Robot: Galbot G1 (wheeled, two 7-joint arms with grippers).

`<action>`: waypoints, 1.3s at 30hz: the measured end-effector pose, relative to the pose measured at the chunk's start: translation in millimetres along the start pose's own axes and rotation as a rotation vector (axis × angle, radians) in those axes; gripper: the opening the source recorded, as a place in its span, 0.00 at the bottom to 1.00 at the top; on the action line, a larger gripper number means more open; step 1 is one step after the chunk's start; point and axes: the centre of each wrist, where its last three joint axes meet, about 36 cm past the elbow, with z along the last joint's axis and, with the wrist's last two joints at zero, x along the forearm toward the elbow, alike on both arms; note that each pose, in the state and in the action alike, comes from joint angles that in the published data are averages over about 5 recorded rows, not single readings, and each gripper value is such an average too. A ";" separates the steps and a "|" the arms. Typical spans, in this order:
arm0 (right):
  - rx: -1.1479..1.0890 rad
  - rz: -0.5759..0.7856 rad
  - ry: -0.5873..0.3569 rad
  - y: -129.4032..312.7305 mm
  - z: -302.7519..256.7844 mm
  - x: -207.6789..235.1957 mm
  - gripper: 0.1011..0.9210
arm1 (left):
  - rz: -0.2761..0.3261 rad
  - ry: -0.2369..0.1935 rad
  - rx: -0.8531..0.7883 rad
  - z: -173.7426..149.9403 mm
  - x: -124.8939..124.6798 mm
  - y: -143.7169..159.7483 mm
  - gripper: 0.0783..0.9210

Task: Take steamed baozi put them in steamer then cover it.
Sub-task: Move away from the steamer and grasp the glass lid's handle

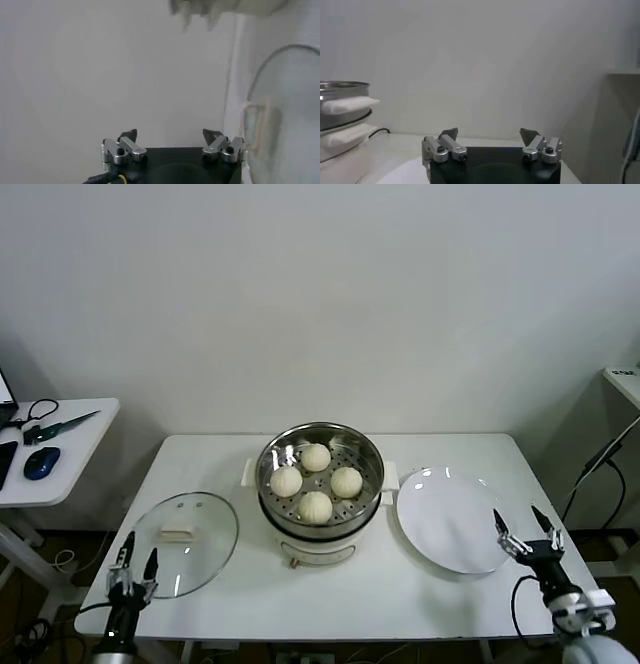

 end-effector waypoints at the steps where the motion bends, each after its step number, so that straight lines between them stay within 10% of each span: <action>1: -0.005 0.005 0.001 2.3 2.4 5.2 0.88 | 0.008 -0.008 -0.019 3.1 -1.0 -4.5 0.88; 31: -0.060 0.089 0.034 28.2 36.2 73.9 0.88 | 0.102 -0.024 -0.119 19.0 -91.1 -52.0 0.88; 39: -0.061 0.087 0.037 29.7 38.9 74.3 0.88 | 0.117 -0.017 -0.119 18.1 -96.9 -57.5 0.68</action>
